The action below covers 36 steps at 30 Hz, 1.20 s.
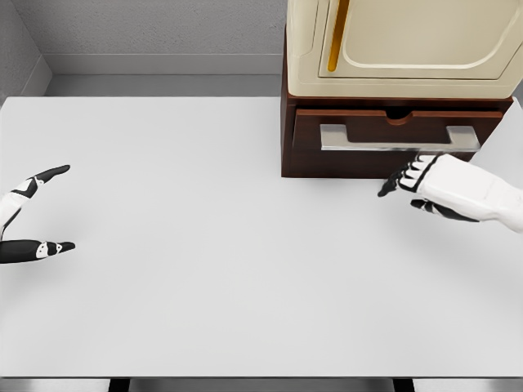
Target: Put the switch into the drawer with left arm, and close the drawer with right arm
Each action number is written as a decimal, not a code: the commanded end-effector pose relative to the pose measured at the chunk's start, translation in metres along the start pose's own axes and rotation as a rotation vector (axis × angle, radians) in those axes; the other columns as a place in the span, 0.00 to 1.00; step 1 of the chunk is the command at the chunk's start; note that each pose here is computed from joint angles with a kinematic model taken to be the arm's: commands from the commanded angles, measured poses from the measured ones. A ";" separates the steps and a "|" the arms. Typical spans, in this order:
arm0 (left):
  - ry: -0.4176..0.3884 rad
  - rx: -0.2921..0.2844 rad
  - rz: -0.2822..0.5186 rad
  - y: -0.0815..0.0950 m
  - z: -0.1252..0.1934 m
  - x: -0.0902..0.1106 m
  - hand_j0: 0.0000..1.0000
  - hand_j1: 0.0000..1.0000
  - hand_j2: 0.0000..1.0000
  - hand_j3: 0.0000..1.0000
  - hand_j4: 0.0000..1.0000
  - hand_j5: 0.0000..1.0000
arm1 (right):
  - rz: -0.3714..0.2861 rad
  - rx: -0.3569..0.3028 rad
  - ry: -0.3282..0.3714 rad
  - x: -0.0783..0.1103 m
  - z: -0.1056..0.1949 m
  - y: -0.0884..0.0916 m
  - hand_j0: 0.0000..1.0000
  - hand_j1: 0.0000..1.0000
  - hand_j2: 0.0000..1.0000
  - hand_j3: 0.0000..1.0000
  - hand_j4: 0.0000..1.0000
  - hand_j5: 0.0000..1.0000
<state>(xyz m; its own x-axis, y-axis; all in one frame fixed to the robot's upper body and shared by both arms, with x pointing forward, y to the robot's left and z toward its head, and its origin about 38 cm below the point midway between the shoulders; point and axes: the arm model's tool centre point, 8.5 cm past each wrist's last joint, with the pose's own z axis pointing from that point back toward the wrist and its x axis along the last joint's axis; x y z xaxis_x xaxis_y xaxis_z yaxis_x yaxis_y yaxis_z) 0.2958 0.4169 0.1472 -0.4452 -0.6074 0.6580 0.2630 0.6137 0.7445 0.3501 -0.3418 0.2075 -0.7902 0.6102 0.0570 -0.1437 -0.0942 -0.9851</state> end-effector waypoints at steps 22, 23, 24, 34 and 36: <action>-0.003 0.005 0.005 0.001 0.000 0.001 1.00 1.00 1.00 1.00 1.00 1.00 | 0.003 -0.020 -0.009 0.001 -0.003 -0.005 0.64 0.64 0.64 0.64 0.64 0.64; -0.002 0.005 0.005 0.001 0.000 0.000 1.00 1.00 1.00 1.00 1.00 1.00 | 0.004 -0.030 -0.010 0.001 -0.003 -0.006 0.63 0.63 0.63 0.63 0.63 0.63; -0.001 0.005 0.006 0.001 0.001 0.000 1.00 1.00 1.00 1.00 1.00 1.00 | 0.004 -0.044 -0.010 0.001 -0.003 -0.007 0.63 0.63 0.63 0.63 0.63 0.63; -0.002 0.005 0.005 0.001 0.000 0.000 1.00 1.00 1.00 1.00 1.00 1.00 | 0.031 -0.046 -0.033 0.009 -0.010 -0.010 0.62 0.62 0.62 0.62 0.62 0.62; -0.002 0.005 0.005 0.001 0.000 0.000 1.00 1.00 1.00 1.00 1.00 1.00 | 0.030 -0.054 -0.029 0.007 -0.011 -0.011 0.64 0.64 0.64 0.64 0.64 0.64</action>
<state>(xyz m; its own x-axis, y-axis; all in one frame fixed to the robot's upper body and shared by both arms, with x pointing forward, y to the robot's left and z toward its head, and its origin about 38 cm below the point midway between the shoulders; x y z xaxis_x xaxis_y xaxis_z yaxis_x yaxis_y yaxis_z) 0.2958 0.4170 0.1474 -0.4453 -0.6077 0.6576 0.2623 0.6137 0.7447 0.3526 -0.3279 0.2190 -0.8124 0.5827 0.0201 -0.0810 -0.0787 -0.9936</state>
